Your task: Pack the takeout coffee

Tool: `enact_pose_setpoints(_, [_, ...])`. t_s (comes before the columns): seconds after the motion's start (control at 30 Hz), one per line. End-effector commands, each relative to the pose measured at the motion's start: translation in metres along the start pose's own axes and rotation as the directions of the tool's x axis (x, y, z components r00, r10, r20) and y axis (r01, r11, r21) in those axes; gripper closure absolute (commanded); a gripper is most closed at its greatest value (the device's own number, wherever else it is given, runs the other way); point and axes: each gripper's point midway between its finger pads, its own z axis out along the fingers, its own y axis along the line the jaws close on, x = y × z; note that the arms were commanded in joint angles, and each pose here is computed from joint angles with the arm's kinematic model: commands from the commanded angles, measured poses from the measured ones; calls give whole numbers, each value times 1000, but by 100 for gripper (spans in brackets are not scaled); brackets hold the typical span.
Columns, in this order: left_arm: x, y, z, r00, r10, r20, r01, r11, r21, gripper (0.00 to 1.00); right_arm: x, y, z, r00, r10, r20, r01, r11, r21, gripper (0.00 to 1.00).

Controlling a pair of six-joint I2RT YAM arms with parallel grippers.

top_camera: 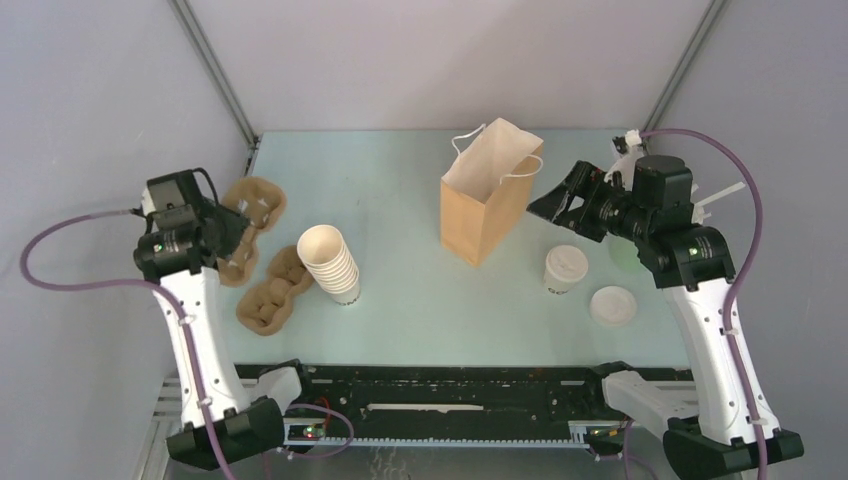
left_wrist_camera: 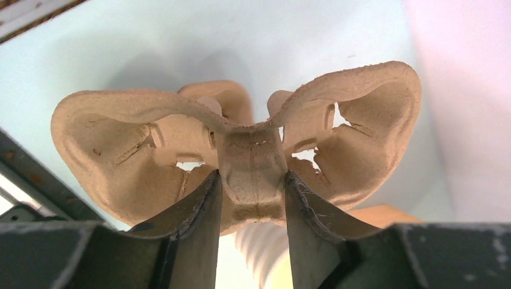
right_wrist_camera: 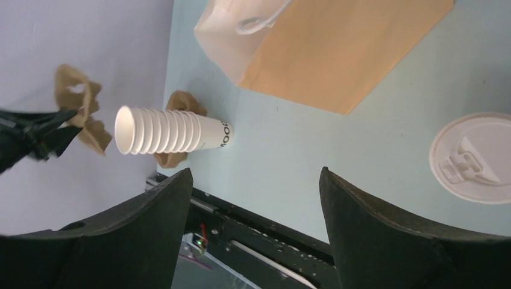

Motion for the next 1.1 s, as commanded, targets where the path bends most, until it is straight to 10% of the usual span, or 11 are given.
enact_pose_setpoints(0.0, [-37, -47, -73, 991, -47, 127, 16, 972, 235, 65, -10, -9, 9, 985, 175, 11, -175, 984, 39, 15])
enact_pose_setpoints(0.6, [36, -186, -255, 967, 251, 41, -134, 365, 921, 64, -86, -8, 112, 839, 543, -32, -541, 827, -151, 32])
enact_pose_setpoints(0.93, [67, -198, -286, 946, 307, -108, 29, 251, 967, 62, -73, 29, 107, 872, 472, -126, -489, 838, -244, 82])
enact_pose_setpoints(1.07, [83, -212, -296, 917, 349, -194, 110, 245, 963, 62, -60, 51, 90, 878, 439, -191, -478, 830, -287, 85])
